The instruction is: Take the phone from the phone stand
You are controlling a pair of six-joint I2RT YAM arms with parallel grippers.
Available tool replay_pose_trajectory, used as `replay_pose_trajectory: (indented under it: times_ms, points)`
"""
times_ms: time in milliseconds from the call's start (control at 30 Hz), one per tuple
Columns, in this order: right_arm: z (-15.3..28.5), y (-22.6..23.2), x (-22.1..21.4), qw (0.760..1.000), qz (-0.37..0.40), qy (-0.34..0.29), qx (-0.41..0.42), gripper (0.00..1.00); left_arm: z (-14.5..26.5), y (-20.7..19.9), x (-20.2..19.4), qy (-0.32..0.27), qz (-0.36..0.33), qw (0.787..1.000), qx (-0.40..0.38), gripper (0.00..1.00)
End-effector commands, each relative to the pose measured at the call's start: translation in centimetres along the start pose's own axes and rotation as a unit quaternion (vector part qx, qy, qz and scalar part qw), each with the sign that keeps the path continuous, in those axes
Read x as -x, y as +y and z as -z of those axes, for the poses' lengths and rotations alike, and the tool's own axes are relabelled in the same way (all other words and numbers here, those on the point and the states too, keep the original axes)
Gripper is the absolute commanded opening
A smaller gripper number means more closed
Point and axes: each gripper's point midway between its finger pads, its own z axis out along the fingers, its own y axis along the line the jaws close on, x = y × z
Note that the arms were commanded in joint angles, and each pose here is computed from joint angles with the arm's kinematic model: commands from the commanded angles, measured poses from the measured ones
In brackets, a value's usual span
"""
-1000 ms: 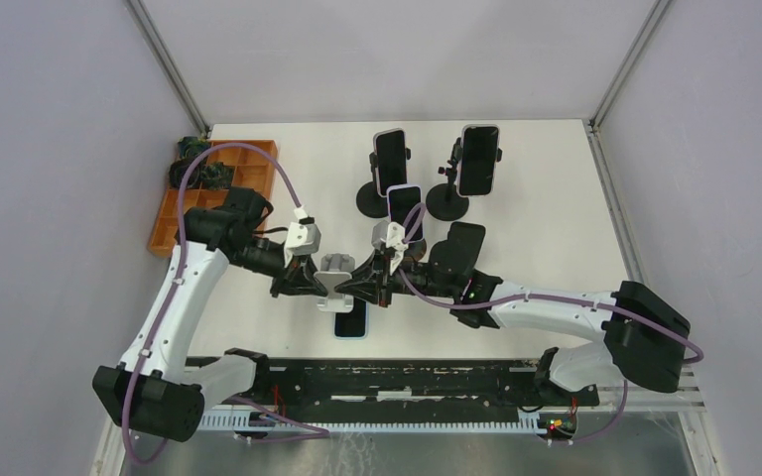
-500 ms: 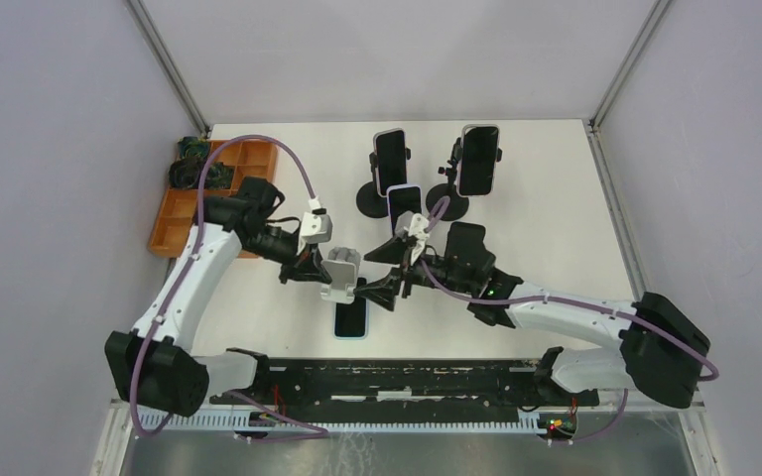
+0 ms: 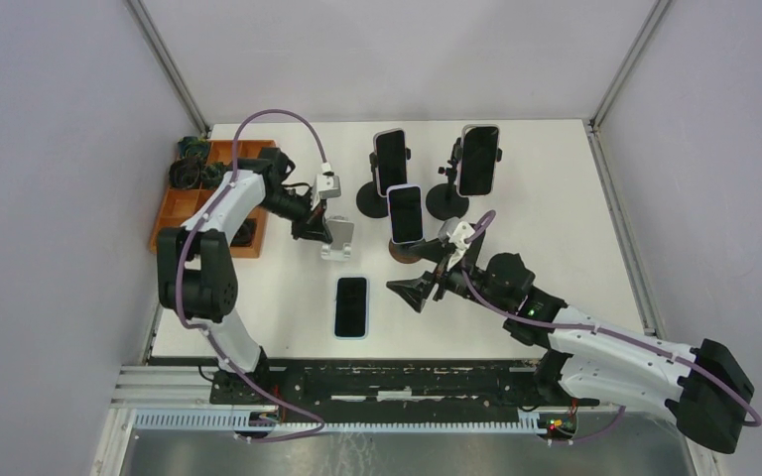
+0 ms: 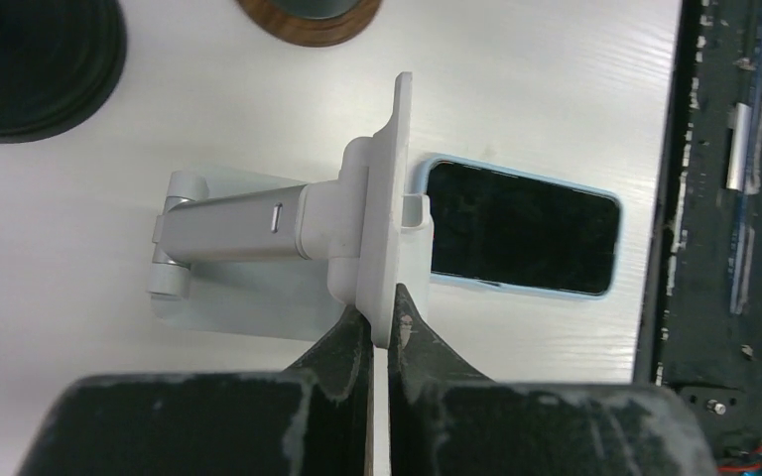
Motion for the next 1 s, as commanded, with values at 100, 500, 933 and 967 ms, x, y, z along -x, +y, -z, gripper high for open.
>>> replay_pose_trajectory:
  times_ms: [100, 500, 933, 967]
  points:
    - [1.3, -2.0, -0.1, 0.998, 0.002, 0.0, -0.056, 0.98, -0.9, 5.8, -0.2, -0.009, -0.002, 1.0, 0.028, 0.02]
    - [2.1, -3.0, -0.8, 0.996, -0.007, 0.007, -0.084, 0.98, -1.6, 9.5, -2.5, 0.001, 0.006, 0.999, 0.041, 0.02]
    - [1.9, -3.1, 0.3, 0.996, -0.014, 0.001, -0.088, 0.98, -0.5, 8.2, -3.7, 0.004, 0.016, 0.999, 0.049, 0.66]
    - [1.8, -3.1, 0.4, 0.996, -0.014, 0.0, -0.088, 0.98, -0.2, 8.2, -3.5, 0.003, 0.015, 0.999, 0.052, 0.73]
